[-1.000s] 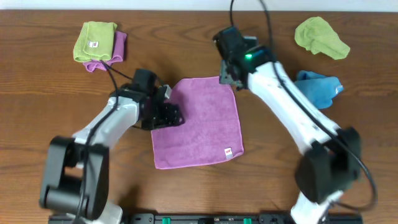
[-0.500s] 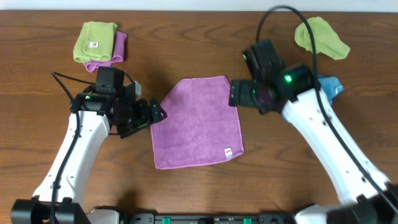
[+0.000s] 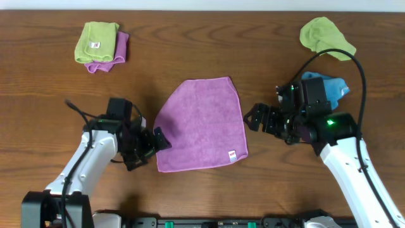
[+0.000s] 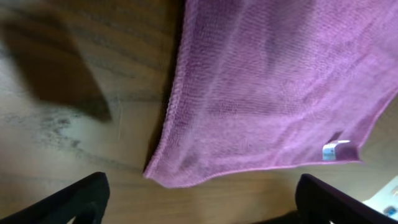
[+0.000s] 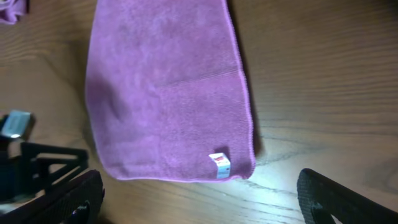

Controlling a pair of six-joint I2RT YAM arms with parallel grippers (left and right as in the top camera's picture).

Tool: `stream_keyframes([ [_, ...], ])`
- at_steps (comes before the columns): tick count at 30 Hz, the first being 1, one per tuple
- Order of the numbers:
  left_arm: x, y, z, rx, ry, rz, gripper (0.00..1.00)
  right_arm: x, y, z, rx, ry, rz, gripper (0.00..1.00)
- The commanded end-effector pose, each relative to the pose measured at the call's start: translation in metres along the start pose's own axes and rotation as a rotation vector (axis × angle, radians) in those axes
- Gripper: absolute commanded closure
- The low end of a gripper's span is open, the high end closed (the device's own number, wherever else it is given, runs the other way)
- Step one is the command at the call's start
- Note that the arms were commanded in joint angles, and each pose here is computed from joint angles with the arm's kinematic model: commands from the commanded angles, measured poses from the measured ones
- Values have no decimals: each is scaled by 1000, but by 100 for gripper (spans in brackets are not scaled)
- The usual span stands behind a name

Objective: Fold the cloth
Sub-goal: 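Grasp the purple cloth's left and right corners with both grippers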

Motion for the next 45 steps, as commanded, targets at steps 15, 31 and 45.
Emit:
stream_keyframes([
  [15, 55, 26, 32, -176, 264, 5, 17, -2, 11, 1, 9, -69, 96, 1],
  [31, 50, 16, 19, -14, 364, -41, 94, 61, 36, -37, 163, -130, 124, 1],
  [45, 26, -1, -6, 99, 383, -41, 94, 121, 57, -66, 422, -55, 228, 6],
])
Point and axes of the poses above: each gripper's point midway between its finger pads, its own x axis out along the fingers, its own z axis along the line the jaws close on, y = z × x, the point moved 10 cm from there along -x, back along the fingers, and after that the axes turned 3 degrees about x, right-handed, at the moved point
